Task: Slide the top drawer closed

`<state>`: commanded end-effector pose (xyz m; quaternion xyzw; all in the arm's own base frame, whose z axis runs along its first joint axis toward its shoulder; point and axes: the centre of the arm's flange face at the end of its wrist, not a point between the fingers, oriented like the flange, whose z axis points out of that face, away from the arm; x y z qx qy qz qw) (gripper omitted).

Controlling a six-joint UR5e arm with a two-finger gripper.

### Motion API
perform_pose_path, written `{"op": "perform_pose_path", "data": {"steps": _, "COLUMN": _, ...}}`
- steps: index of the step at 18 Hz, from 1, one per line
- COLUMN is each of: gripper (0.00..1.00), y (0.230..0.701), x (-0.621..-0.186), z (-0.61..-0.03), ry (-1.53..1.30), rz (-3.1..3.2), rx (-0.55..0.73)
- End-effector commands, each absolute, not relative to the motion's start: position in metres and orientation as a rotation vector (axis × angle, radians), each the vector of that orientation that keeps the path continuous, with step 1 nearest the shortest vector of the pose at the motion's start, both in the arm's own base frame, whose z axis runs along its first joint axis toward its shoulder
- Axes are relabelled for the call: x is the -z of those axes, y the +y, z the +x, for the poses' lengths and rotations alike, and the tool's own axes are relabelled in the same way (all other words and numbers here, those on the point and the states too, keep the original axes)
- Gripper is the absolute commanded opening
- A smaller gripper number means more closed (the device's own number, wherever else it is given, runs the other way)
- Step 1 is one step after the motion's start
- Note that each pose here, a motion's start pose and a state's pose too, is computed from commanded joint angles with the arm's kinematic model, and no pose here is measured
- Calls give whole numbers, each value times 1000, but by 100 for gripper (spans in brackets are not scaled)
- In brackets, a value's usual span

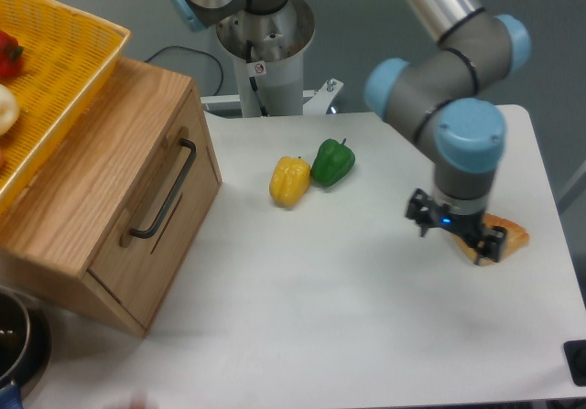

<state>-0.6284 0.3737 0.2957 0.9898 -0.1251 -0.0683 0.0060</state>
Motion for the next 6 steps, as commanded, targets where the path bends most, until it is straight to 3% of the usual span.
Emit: {"op": "perform_pose_path", "data": {"steps": 6, "gripper": 100, "y": 366, "x": -291, "z": -662, "ry": -459, "rz": 3101, "rx": 124}}
